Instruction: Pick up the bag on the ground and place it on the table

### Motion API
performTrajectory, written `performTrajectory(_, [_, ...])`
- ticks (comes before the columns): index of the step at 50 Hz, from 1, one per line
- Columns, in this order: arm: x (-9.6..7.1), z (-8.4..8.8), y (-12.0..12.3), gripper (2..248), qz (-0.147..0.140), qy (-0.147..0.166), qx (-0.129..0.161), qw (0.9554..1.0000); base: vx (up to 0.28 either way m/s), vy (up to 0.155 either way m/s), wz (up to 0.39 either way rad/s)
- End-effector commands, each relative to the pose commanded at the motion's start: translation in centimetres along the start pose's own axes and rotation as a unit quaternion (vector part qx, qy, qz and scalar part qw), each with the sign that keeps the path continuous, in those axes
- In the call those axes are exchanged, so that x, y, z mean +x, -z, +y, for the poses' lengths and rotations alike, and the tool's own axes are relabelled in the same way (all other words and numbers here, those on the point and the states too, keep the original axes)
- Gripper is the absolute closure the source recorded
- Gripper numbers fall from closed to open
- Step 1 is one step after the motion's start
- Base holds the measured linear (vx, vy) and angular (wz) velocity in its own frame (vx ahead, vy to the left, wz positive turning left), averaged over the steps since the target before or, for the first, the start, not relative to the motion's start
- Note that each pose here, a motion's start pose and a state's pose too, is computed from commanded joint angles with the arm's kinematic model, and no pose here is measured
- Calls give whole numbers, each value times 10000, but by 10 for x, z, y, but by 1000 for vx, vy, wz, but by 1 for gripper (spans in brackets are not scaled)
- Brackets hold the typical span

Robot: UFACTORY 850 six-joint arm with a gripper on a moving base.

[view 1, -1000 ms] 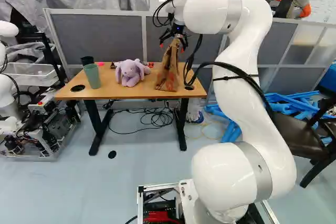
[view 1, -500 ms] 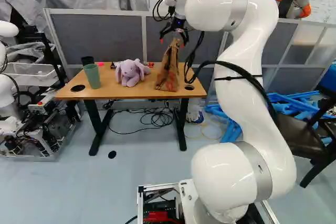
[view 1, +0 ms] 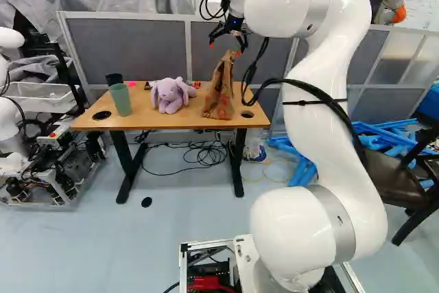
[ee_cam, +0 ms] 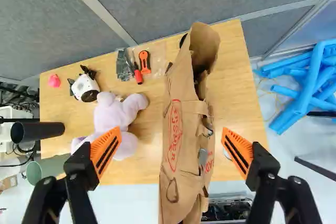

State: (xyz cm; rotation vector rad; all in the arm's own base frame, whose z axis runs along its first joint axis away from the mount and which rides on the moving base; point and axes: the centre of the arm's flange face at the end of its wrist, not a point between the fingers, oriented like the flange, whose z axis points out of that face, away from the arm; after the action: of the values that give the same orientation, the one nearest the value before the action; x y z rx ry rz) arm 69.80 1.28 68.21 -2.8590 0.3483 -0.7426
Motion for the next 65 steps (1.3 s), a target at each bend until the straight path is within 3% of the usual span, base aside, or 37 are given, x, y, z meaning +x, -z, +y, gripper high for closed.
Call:
performTrajectory(12, [2,-2,13,3,100,10,28,9999,0,0,0])
performTrajectory(37, [2,-2,15,3,109,11,31,9999,-40,0,2])
performTrajectory(65, [2,-2,15,3,109,11,31,9999,-241,2,24])
